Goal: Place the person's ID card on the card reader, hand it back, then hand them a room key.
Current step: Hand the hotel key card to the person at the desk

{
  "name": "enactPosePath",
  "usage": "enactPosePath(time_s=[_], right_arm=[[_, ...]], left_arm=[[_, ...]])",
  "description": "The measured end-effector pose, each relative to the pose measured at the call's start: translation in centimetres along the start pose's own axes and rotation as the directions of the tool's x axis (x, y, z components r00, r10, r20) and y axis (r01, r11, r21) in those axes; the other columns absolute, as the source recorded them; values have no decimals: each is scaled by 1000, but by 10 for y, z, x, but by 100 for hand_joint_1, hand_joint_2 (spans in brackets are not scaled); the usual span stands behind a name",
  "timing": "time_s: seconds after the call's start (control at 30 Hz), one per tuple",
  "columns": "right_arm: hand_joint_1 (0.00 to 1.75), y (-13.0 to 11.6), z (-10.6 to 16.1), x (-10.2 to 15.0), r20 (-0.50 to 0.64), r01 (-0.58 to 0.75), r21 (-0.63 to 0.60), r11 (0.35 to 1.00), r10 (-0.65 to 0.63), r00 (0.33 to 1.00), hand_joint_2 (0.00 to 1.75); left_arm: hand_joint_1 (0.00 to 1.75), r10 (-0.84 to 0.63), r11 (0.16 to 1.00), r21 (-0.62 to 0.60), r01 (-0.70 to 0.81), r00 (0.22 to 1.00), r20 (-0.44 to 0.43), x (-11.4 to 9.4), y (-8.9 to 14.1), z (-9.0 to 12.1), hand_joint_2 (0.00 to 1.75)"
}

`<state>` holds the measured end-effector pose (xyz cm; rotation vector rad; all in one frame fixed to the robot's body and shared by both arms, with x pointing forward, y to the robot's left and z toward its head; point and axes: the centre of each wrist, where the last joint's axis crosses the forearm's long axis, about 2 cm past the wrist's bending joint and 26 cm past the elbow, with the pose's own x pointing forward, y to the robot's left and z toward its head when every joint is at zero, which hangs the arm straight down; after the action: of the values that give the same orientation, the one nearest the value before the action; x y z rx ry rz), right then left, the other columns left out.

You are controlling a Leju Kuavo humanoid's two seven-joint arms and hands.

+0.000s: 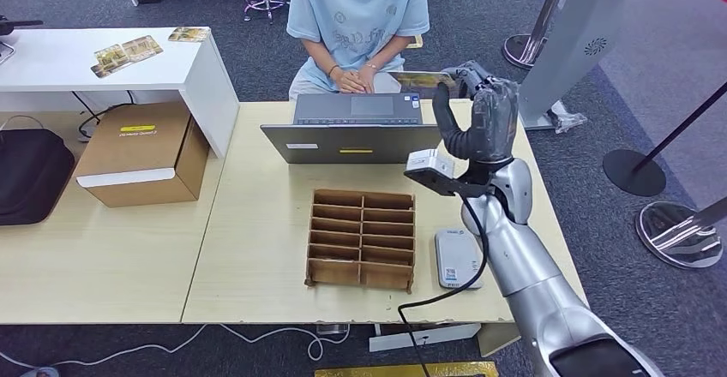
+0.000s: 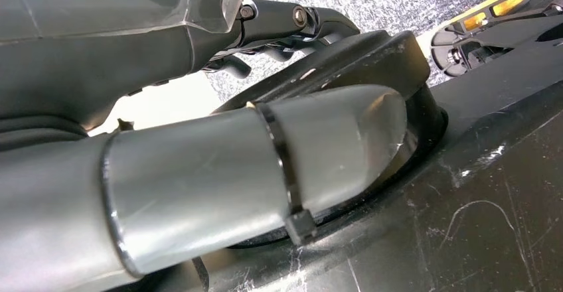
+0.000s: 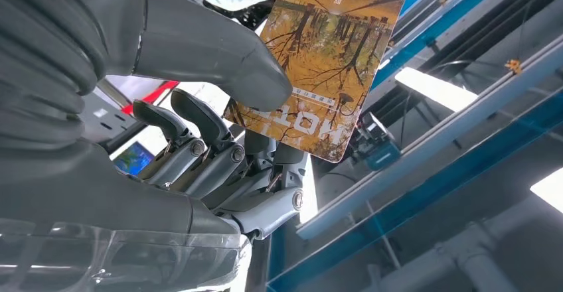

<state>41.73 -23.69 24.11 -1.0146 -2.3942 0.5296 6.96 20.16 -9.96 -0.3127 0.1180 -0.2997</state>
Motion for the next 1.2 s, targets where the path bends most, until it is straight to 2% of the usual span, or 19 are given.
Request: enactPosePath(time_s=[0.53,0.6,0.67,0.73,0.8,0.97,1.03,1.1,1.2], right_arm=[[175,4,-6,8,-8,18,-24,1000,-19,1000,175],[175,4,-9,12,39,-45,-3,999,45,998,175],[175,5,-16,19,128,-184,30,983,178,976,175],[175,8,-28,30,191,-313,51,948,298,935,175],[175,16,-45,40,192,-383,97,918,361,913,175],[175,39,-98,72,146,-425,288,858,399,905,175],[175,43,-123,82,99,-438,388,811,436,895,175],[175,42,-146,87,64,-456,474,753,487,871,175],[175,37,-165,84,61,-483,524,702,534,843,175]], left_arm=[[0,-1,1000,0,1,1000,0,0,0,0,0],[0,-5,1000,1,5,1000,-2,0,0,0,0],[0,-12,1000,3,12,1000,-4,1,-1,0,0],[0,-18,1000,6,18,1000,-4,2,-1,0,0],[0,-21,1000,7,21,1000,-4,3,-1,1,0],[0,-27,1000,14,27,1000,-7,3,-1,1,0],[0,-43,999,20,43,999,-12,3,-1,1,0],[0,-58,998,24,59,998,-16,3,-1,0,0],[0,-75,997,29,75,997,-21,3,-2,1,0]])
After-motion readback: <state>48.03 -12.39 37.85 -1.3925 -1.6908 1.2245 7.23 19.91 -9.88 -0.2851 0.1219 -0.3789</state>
